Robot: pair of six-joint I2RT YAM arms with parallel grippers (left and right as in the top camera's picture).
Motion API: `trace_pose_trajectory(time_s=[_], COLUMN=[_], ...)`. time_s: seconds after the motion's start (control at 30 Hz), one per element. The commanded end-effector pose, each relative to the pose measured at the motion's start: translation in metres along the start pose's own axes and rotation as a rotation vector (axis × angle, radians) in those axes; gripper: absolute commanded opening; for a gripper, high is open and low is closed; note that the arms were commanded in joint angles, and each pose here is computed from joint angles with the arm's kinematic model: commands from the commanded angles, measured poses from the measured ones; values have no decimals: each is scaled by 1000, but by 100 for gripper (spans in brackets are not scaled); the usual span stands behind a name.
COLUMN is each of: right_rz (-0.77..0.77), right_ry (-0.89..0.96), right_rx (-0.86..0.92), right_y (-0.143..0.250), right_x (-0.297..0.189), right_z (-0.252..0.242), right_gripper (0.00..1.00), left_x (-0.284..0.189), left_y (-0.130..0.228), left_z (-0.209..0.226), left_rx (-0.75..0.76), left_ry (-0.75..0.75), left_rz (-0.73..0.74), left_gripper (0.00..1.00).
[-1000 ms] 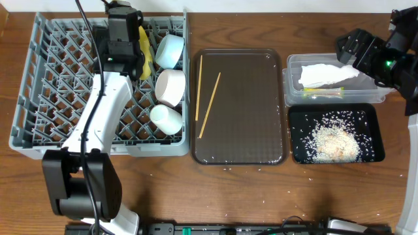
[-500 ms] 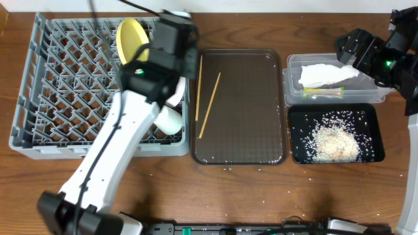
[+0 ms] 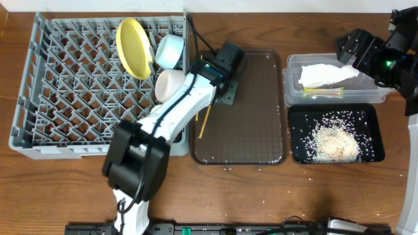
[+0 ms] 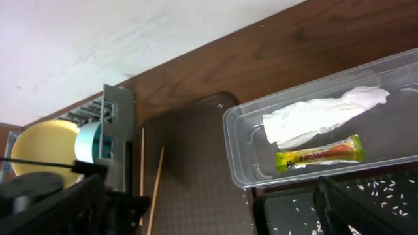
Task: Sort waste into correct bins and load items into the dishwasher
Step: 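Move the left gripper to a chopstick on the dark tray and grasp it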
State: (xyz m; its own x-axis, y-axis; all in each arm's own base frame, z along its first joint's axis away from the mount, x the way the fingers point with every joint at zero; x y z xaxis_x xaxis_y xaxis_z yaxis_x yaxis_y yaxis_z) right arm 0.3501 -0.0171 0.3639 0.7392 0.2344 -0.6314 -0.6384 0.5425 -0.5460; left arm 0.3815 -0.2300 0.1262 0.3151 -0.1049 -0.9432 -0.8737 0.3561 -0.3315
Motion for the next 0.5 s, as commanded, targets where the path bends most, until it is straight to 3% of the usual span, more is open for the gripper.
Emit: trace_pose_trajectory(time_s=[0.0, 0.47], right_rz=[-9, -9], right_ry=[-1, -1], right_rx=[9, 9], right_y=[-3, -3], right_x=[-3, -3], right_z=[-1, -1], right_gripper=[99, 99], left_x=[14, 72], left_y=[4, 20], left_z=[-1, 16], left_rx=[-27, -59], left_ry=[11, -23], left_rz=[36, 143], left_gripper=[55, 55])
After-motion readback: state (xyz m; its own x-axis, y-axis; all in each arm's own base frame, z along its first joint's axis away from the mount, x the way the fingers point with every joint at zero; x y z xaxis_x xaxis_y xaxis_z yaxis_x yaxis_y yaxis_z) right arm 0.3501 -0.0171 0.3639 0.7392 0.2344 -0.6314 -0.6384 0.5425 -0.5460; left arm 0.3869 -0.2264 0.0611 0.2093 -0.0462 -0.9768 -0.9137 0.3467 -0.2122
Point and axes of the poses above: each gripper's point midway between its finger pads, its own x axis out along the fingers, its own z axis along the line the jaws close on, y = z × x, the point moved 5 cm from there along -x, back along the fingers, and after that the axes turned 7 degrees about x, right-handed, at the moved point
